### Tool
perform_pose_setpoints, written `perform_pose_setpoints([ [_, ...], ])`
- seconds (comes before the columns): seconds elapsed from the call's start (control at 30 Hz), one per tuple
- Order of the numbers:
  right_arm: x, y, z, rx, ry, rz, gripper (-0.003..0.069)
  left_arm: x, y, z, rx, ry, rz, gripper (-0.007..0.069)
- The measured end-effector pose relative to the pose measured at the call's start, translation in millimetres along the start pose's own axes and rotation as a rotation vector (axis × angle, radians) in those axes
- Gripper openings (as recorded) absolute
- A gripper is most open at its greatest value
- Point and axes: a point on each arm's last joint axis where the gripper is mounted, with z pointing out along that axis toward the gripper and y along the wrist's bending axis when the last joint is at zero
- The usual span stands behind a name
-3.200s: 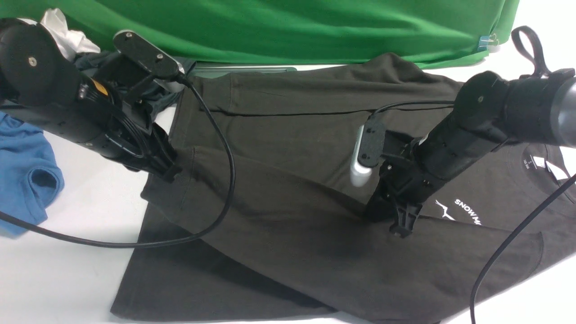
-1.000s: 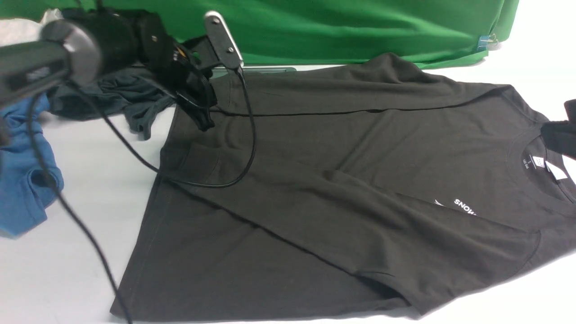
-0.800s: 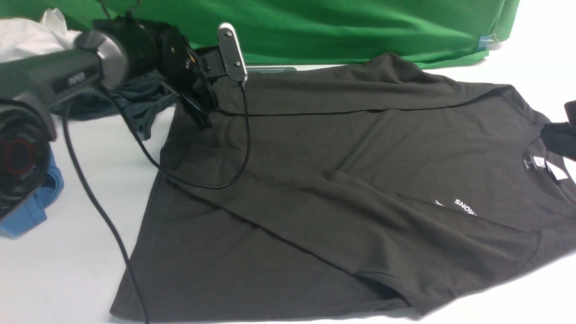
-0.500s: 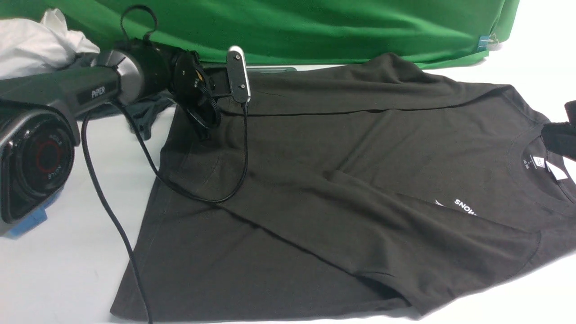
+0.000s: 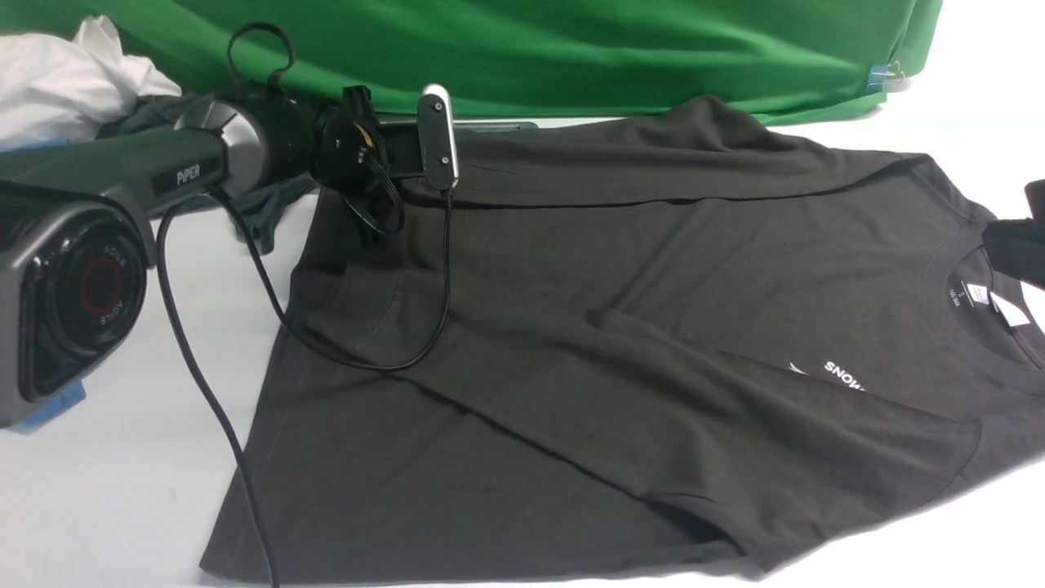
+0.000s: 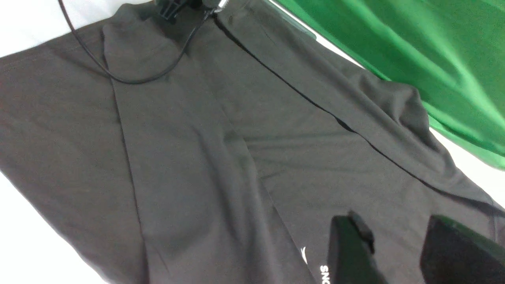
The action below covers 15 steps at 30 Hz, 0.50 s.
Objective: Fold a long-sleeved shirt on a white desktop.
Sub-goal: 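Grab the top left corner of the dark shirt with the left gripper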
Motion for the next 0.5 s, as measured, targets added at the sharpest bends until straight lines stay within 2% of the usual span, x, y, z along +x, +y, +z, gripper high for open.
perform_pose_setpoints([
  [0.13, 0, 0, 0, -0.002, 0.003, 0.011, 0.0239, -1, 1, 0, -0.015, -0.010, -0.014, 0.0023],
  [0.3, 0, 0, 2, -0.004, 0.007, 0.028, 0.0237, -1, 2, -6, 0.018, -0.008, -0.058, 0.0018],
  [0.5, 2, -5, 33, -0.038, 0.096, 0.080, 0.0238, -3, 18, -46, 0.096, 0.025, -0.139, 0.0018],
])
